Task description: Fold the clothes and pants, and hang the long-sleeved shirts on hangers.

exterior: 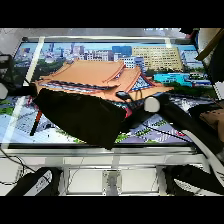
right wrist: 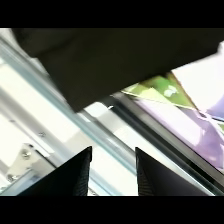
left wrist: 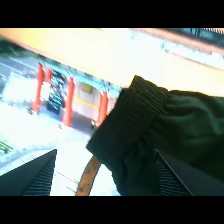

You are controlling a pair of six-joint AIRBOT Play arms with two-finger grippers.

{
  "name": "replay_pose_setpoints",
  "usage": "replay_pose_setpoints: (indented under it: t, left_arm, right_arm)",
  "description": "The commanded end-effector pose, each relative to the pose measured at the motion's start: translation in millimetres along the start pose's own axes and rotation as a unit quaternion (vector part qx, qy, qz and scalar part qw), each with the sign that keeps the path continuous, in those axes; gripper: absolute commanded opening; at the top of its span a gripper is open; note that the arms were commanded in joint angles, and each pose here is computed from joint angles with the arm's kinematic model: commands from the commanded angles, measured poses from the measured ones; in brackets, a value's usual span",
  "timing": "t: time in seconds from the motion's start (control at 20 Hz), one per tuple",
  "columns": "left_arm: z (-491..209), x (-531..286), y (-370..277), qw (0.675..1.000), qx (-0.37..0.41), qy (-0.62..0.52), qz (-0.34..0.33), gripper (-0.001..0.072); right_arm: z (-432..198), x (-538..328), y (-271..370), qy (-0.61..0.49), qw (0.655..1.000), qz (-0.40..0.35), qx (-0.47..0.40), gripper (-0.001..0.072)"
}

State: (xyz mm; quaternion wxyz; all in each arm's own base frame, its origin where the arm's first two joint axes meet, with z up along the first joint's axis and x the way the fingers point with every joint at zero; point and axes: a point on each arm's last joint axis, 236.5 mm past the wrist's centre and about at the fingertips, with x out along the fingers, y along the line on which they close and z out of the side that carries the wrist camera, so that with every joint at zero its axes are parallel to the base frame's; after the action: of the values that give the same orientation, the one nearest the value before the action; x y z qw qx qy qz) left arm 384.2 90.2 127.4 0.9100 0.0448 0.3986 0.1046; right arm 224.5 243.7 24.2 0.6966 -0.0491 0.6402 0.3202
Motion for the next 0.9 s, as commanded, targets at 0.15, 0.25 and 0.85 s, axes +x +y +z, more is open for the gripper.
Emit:
replay_pose_setpoints:
  t: [0.15,0.25,0.85]
  left_arm:
    - [25,-53,15,0.996,-0.038,-0.08,0.019,0.0696]
    - [25,-51,14,0.996,-0.038,-0.077,0.018,0.0696]
    - [24,-50,14,0.996,-0.039,-0.075,0.017,0.0696]
  right_arm:
    - [0,11,-80,-0.247,0.908,0.034,0.336,0.068]
    - [-11,43,-72,-0.224,0.881,0.117,0.4,0.068]
    - [30,113,-60,-0.178,0.845,0.263,0.431,0.07]
